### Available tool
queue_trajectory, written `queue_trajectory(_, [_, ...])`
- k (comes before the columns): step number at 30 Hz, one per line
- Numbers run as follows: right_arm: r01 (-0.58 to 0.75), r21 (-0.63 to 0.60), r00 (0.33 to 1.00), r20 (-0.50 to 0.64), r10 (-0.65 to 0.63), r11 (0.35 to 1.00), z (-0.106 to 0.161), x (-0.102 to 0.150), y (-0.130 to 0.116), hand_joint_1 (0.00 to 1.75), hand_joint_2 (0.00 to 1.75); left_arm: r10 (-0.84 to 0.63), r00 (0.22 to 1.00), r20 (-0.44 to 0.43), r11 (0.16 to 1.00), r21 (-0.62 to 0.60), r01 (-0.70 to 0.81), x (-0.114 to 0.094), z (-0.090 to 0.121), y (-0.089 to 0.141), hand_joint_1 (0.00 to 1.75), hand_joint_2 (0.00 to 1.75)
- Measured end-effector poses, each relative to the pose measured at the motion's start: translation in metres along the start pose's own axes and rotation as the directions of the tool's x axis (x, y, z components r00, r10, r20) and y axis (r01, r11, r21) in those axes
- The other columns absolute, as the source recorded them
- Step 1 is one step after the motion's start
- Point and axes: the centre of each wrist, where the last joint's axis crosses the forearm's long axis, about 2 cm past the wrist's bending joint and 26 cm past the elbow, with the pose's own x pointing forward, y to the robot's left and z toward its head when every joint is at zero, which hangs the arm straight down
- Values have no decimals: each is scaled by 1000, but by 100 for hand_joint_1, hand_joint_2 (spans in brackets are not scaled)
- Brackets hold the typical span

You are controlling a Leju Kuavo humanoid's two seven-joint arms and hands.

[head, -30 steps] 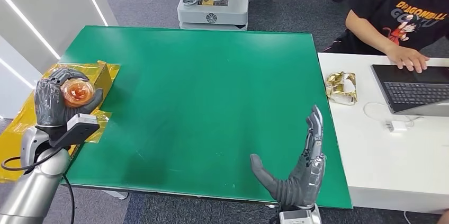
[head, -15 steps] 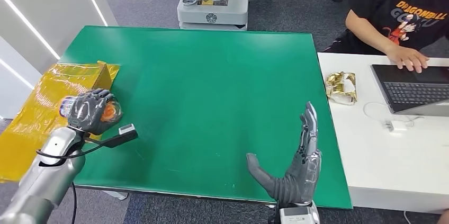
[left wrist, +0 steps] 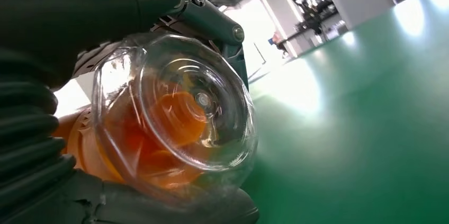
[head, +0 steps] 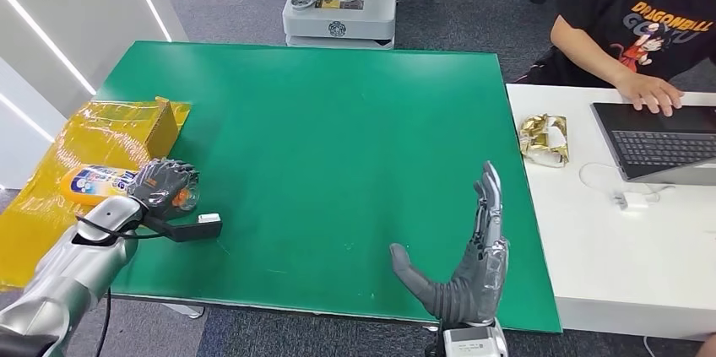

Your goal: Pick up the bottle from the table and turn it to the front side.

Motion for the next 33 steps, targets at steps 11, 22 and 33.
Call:
queue_trajectory(11, [-3,1,1000,-12,3,1000,-1,1,1,0,175,18,999,28,999,-48,-17,-3,-6,0,0,175])
queue_trajectory(22, [-6,5,1000,-18,6,1000,-2,2,3,0,175,52,999,14,998,26,-52,3,-7,-3,0,175])
queue_trajectory(33, [-4,10,1000,-28,5,1000,-4,3,3,0,175,87,996,3,994,66,-87,-1,3,-8,0,175])
